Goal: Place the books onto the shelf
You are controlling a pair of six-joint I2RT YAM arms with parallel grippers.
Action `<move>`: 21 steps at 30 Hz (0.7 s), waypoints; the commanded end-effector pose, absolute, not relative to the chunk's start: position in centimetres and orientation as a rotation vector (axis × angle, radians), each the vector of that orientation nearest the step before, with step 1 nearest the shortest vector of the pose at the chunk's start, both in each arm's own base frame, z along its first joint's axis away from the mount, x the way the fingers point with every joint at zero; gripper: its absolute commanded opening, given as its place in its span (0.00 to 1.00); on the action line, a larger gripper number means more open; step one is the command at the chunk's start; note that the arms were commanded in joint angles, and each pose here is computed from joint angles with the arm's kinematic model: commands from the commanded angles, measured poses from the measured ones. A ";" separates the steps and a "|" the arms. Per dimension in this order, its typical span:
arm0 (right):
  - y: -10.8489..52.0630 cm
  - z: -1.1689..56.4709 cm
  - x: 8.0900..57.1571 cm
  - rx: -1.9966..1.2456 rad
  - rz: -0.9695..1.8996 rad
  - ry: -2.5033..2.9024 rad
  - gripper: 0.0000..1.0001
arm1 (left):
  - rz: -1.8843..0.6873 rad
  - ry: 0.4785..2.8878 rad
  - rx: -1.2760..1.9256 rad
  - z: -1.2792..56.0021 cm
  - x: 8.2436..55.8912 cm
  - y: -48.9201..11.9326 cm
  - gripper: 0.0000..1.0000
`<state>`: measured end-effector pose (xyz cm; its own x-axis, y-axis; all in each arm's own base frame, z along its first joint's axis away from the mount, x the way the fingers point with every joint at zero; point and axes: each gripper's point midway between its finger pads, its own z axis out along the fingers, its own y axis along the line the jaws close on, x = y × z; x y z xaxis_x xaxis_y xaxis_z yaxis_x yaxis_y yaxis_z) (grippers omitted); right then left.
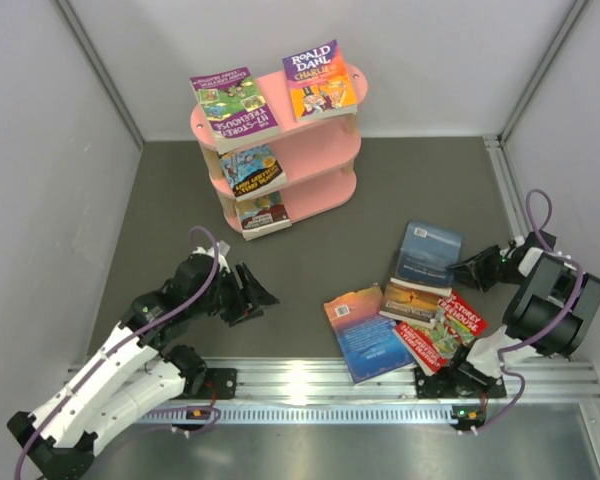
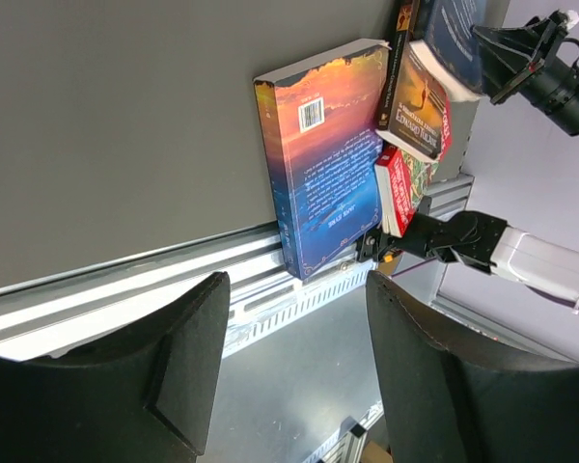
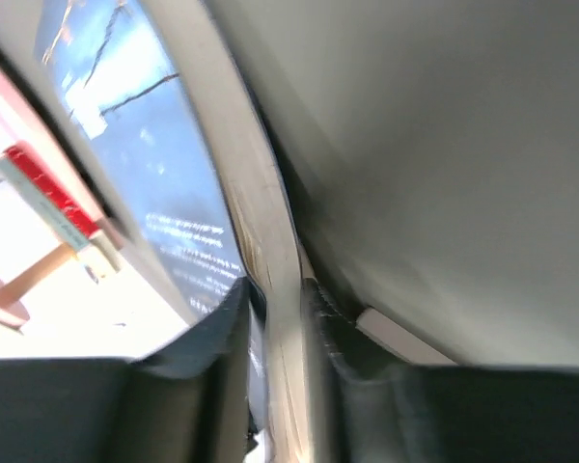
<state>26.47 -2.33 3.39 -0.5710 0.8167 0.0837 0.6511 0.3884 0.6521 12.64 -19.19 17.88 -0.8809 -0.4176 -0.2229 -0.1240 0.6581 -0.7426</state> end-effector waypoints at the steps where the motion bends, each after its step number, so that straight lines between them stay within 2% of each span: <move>1: -2.5 3.3 27.2 1.234 0.933 2.382 0.17 | -1.110 2.456 -0.420 19.0 13.4 -19.7 0.63; 4: -2.3 3.6 27.4 1.219 0.951 2.371 0.00 | -1.115 2.450 -0.418 19.1 13.5 -19.8 0.63; 10: -1.5 6.4 28.3 1.193 1.005 2.263 0.00 | -1.116 2.450 -0.402 19.4 14.0 -20.3 0.63; 17: 0.8 14.9 30.5 1.086 1.090 2.059 0.00 | -1.139 2.461 -0.335 20.1 15.5 -22.1 0.64; 21: 4.8 18.6 31.2 0.973 1.176 2.071 0.00 | -1.164 2.455 -0.261 21.0 16.7 -23.6 0.68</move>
<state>29.21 2.09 12.15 -0.5523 0.8295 -0.0836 0.4652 0.3898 0.7948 15.09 -21.61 17.28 -0.9072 -0.3700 -0.2003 -0.1263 0.6936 -0.7092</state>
